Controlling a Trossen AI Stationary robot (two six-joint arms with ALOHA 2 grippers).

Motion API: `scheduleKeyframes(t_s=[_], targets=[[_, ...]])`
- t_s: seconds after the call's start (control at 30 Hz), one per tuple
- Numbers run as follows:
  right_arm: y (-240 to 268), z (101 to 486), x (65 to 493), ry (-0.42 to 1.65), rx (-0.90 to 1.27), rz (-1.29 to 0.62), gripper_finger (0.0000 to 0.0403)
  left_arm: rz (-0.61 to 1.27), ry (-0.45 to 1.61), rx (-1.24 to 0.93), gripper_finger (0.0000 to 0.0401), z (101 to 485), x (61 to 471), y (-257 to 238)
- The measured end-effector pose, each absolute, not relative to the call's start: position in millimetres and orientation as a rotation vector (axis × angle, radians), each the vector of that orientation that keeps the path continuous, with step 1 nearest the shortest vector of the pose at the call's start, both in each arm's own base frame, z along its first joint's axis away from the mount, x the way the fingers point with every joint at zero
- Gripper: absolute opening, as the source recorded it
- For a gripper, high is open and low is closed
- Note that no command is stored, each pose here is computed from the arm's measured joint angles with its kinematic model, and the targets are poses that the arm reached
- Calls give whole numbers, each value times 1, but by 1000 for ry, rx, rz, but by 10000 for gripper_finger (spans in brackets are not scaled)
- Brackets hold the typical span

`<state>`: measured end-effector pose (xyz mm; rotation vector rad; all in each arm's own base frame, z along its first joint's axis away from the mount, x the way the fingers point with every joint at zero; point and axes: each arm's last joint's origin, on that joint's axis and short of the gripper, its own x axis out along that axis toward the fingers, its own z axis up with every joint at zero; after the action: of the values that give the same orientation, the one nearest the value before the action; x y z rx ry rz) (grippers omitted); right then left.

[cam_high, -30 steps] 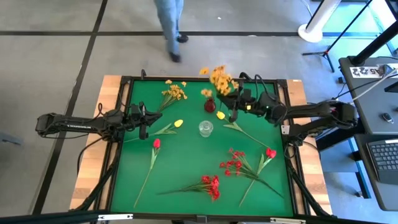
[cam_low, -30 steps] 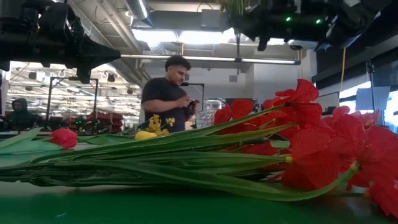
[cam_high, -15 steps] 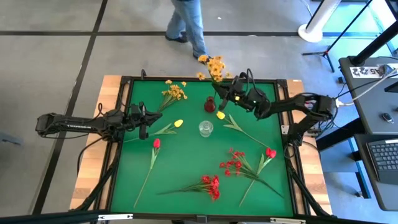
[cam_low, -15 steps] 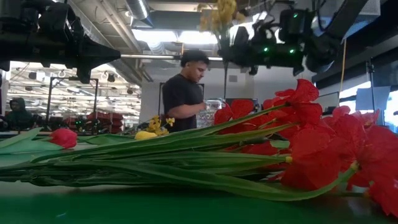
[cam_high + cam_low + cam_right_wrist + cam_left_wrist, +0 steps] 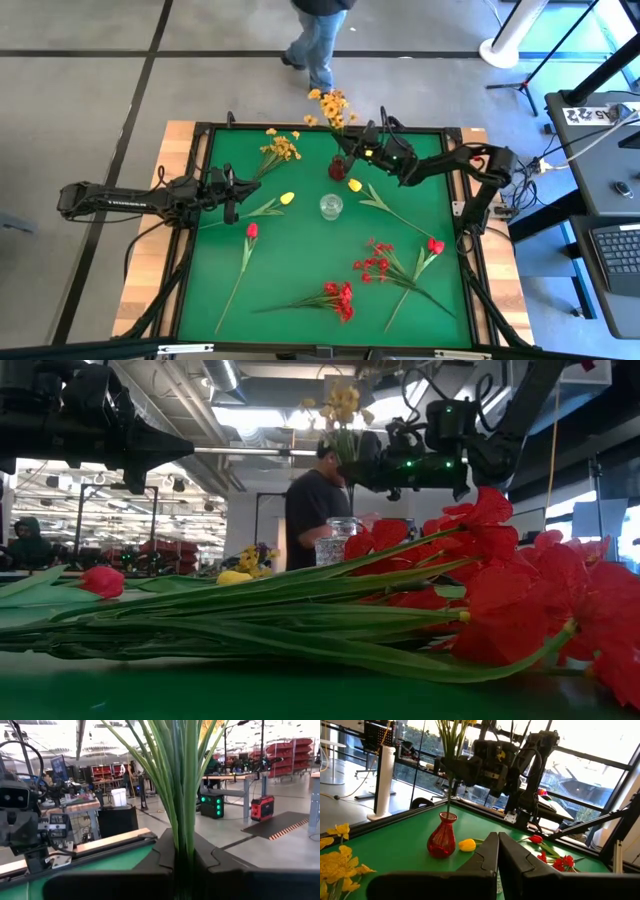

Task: Sort flowers into vase by color
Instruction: Put the yellow flowers into the red vase

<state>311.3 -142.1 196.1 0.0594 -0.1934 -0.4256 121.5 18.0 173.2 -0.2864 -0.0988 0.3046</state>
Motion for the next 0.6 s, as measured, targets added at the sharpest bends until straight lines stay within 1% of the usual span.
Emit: scheduleKeyframes(t_s=[0.07,0.33,0.6], targets=[[-142,195,312,-189,60,-426,19,305,-100,-286,0,173,122,18],[-142,190,312,-145,71,-428,54,305,-99,-286,0,173,122,18],[-142,188,313,-128,73,-428,55,305,-99,-286,0,173,122,18]])
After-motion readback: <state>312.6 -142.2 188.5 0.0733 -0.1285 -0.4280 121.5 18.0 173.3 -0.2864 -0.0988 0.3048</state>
